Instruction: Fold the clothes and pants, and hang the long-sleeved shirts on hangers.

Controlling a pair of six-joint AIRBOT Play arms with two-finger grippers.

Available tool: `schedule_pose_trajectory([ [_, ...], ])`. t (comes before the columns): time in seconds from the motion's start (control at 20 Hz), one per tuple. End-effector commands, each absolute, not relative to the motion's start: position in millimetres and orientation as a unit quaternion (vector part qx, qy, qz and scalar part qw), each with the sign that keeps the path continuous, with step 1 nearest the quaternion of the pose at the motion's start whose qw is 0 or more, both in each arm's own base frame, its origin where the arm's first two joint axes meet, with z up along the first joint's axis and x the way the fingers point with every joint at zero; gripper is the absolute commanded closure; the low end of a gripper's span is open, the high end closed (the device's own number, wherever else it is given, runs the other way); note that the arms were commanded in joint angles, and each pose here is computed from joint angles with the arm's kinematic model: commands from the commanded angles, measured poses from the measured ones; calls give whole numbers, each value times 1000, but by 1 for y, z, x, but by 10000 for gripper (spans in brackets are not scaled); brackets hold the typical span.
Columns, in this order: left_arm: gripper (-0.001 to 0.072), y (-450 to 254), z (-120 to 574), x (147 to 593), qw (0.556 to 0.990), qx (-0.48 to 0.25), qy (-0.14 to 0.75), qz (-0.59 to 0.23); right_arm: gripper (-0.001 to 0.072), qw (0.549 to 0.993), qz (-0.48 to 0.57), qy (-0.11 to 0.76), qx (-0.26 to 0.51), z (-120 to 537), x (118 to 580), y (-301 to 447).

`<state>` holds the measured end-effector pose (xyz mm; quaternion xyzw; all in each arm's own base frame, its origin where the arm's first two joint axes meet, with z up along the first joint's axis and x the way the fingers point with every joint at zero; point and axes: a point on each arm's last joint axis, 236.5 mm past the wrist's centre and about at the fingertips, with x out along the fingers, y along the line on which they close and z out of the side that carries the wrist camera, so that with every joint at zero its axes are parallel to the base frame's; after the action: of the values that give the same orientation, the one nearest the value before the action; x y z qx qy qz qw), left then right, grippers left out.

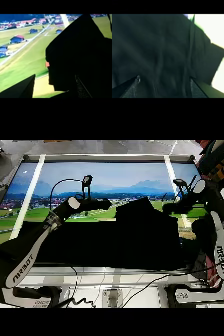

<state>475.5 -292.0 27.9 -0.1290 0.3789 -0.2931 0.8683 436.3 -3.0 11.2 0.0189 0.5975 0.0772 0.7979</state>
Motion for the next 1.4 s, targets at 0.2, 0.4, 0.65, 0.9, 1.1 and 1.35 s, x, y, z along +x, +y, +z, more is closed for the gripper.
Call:
schedule_pose_trajectory([
  [0.2,160,-292,31,465,871,-28,363,-332,61,880,75,464,72,-23,564,47],
  [0.4,159,-287,43,465,877,-7,348,-332,61,863,84,494,67,-77,582,62],
  [0.65,160,-285,44,466,877,-5,348,-331,102,857,66,506,74,-113,594,57],
  [0.9,160,-285,44,467,878,-6,348,-330,406,851,65,516,77,-123,591,58],
  [1.1,160,-285,44,467,878,-6,348,-330,666,851,66,516,77,-124,591,59],
  [1.35,160,-285,43,467,878,-6,348,-330,696,853,97,511,41,-119,589,78],
])
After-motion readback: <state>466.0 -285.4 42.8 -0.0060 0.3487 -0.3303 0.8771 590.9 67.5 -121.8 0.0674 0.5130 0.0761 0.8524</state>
